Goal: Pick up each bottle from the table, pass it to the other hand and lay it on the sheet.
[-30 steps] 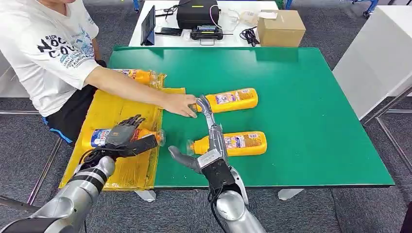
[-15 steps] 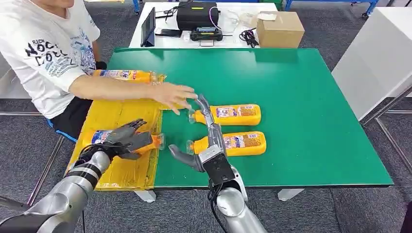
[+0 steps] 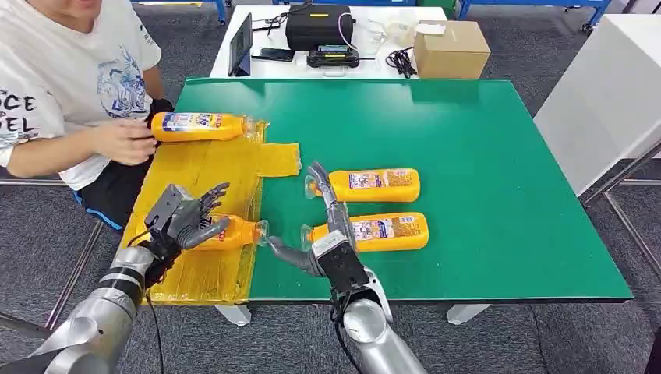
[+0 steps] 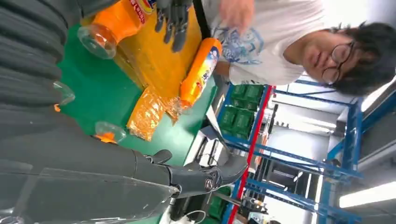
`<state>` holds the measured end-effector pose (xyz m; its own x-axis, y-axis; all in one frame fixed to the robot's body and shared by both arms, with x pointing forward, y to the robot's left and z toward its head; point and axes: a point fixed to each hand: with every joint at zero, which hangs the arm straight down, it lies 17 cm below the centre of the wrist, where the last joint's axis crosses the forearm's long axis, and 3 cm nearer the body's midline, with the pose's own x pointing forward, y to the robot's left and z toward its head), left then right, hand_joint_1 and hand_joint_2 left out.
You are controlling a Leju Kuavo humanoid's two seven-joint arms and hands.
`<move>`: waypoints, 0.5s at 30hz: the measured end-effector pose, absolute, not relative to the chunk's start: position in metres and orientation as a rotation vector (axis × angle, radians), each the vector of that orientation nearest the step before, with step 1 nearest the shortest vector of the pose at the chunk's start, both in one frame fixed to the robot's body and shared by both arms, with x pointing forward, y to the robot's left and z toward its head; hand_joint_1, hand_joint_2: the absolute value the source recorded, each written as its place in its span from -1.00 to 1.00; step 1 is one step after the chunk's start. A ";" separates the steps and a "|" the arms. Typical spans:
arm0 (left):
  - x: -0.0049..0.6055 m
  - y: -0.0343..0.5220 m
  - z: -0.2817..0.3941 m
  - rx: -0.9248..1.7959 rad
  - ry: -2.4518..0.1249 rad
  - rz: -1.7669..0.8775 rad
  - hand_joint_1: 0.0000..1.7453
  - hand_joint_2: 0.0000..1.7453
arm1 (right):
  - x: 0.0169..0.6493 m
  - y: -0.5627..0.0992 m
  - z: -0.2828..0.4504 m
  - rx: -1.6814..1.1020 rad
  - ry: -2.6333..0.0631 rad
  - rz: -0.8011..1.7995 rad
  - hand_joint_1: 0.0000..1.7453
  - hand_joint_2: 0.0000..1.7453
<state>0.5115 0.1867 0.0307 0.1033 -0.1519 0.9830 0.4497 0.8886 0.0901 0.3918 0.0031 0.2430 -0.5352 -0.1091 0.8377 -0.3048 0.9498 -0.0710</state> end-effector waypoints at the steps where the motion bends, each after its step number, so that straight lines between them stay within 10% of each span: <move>1: 0.511 0.187 0.032 -0.263 -1.414 -0.431 -1.00 -1.00 | 0.392 0.003 0.242 0.292 -2.132 0.258 -1.00 1.00; 11: 0.523 0.207 0.053 -0.160 -1.573 -0.242 -1.00 -1.00 | 0.398 0.005 0.231 0.196 -2.110 0.322 -1.00 1.00; 12: 0.525 0.214 0.058 -0.114 -1.609 -0.196 -1.00 1.00 | 0.402 0.006 0.227 0.142 -2.101 0.371 -1.00 1.00; 15: 0.530 0.259 0.084 0.176 -1.750 -0.015 -1.00 1.00 | 0.417 0.009 0.199 -0.052 -2.018 0.596 -1.00 1.00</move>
<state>0.5299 0.2587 0.0841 -0.1747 -0.1266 0.9764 -0.1102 0.9880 0.1084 0.4167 0.0089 0.1995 -0.5078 0.2795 0.8149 -0.2077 0.8783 -0.4307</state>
